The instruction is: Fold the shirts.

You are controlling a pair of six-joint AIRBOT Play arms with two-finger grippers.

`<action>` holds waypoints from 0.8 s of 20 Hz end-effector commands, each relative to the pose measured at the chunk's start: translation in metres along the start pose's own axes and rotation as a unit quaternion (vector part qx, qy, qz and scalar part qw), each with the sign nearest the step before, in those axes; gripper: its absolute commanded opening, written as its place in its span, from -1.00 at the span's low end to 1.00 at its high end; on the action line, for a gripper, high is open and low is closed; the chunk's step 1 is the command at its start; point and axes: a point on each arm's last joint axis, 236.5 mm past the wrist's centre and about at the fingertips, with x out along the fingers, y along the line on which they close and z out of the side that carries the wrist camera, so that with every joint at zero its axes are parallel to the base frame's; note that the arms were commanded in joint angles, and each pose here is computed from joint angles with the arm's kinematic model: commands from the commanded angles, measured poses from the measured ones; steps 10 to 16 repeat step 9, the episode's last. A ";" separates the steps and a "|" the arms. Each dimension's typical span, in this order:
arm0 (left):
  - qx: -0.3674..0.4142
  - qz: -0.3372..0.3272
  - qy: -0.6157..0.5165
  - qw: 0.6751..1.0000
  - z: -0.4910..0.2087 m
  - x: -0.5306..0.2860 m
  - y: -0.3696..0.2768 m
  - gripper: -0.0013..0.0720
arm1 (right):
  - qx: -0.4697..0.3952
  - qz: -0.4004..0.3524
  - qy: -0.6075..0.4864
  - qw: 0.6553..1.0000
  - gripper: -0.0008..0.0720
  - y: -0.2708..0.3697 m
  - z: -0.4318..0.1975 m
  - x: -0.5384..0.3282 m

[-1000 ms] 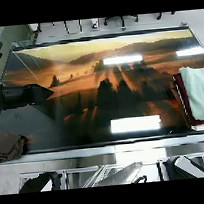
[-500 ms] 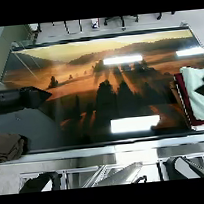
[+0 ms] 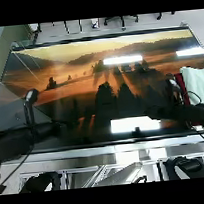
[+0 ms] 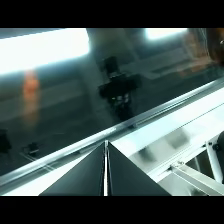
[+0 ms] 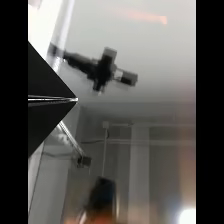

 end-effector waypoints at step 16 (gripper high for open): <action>-0.005 -0.013 -0.039 0.999 -0.020 0.000 0.001 -0.92 | -0.007 0.032 0.009 0.999 -0.92 0.019 -0.018 0.008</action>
